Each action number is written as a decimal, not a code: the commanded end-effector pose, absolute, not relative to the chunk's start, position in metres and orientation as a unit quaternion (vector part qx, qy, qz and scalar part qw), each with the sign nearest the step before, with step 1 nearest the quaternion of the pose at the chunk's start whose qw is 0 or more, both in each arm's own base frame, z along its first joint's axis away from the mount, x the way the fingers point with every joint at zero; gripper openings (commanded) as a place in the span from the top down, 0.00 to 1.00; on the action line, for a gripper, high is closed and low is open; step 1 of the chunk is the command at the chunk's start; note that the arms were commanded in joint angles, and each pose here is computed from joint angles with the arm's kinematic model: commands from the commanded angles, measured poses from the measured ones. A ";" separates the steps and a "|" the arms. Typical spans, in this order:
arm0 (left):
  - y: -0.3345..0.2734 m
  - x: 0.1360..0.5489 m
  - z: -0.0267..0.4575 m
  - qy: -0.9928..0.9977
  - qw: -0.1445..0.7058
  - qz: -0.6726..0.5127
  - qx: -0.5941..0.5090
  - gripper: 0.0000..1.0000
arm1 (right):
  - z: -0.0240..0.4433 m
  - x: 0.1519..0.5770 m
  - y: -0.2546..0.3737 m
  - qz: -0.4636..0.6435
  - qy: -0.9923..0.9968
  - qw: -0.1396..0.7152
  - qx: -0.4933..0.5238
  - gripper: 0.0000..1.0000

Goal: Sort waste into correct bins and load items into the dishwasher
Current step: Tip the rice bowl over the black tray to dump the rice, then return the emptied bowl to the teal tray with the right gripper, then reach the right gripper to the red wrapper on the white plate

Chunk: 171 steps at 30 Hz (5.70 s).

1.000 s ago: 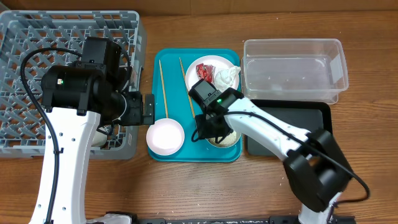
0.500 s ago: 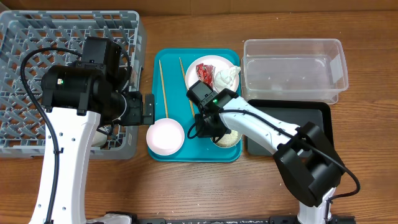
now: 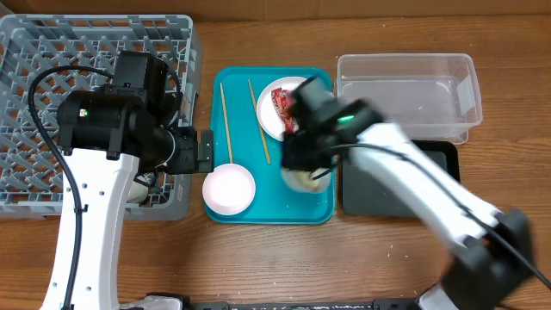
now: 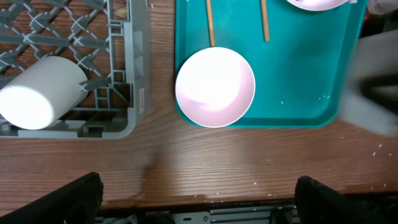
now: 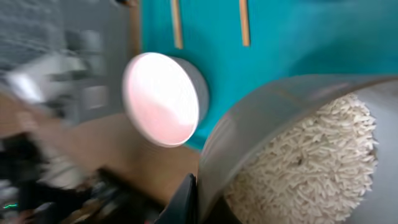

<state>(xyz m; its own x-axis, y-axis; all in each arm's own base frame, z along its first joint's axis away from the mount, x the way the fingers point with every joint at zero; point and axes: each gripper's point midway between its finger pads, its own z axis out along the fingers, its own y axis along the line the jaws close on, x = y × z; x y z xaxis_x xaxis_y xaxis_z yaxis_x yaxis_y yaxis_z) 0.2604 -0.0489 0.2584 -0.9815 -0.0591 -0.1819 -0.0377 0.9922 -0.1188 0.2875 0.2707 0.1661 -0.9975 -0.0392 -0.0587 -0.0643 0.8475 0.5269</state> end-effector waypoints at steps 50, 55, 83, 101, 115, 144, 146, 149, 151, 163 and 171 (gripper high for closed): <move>-0.047 0.261 0.263 0.993 0.101 -0.055 -0.033 0.00 | 0.184 0.307 0.077 0.665 0.730 0.125 0.091 0.96; -0.047 0.261 0.263 0.993 0.101 -0.055 -0.033 0.00 | 0.159 0.306 0.076 0.612 0.778 0.084 0.113 0.96; -0.047 0.262 0.263 0.993 0.103 -0.053 -0.033 0.00 | 0.119 0.254 0.253 0.179 0.958 0.117 -0.194 0.96; -0.047 0.265 0.263 0.992 0.106 -0.054 -0.033 0.00 | 0.159 0.283 0.281 0.179 0.954 0.161 -0.176 0.33; -0.047 0.265 0.263 0.992 0.107 -0.054 -0.033 0.00 | 0.158 0.404 0.244 0.213 0.946 0.222 -0.104 0.37; -0.047 0.265 0.262 0.992 0.106 -0.054 -0.033 0.00 | 0.043 0.457 0.221 0.093 0.970 0.215 -0.069 0.96; -0.047 0.265 0.262 0.992 0.106 -0.054 -0.033 0.00 | 0.071 0.459 0.229 0.122 0.963 0.228 -0.074 0.96; -0.047 0.265 0.262 0.992 0.106 -0.054 -0.033 0.00 | 0.142 0.463 0.234 0.171 0.946 0.266 -0.076 0.96; -0.047 0.265 0.262 0.992 0.106 -0.054 -0.033 0.00 | 0.175 0.464 0.227 0.182 0.937 0.290 -0.072 0.96; -0.047 0.265 0.262 0.992 0.105 -0.053 -0.033 0.00 | 0.157 0.471 0.114 0.106 0.958 0.265 0.006 0.96; -0.047 0.266 0.262 0.992 0.105 -0.053 -0.033 0.00 | 0.145 0.470 0.116 0.129 0.959 0.250 -0.018 0.30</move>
<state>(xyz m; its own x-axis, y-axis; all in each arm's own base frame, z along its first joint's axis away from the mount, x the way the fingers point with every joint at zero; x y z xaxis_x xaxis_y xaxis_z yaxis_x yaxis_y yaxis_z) 0.2632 -0.0479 0.2588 -0.9793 -0.0595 -0.1935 -0.0380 0.9928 -0.1133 0.4689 0.0956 0.1324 -0.8852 0.0831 -0.4578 -0.0114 0.9797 0.2000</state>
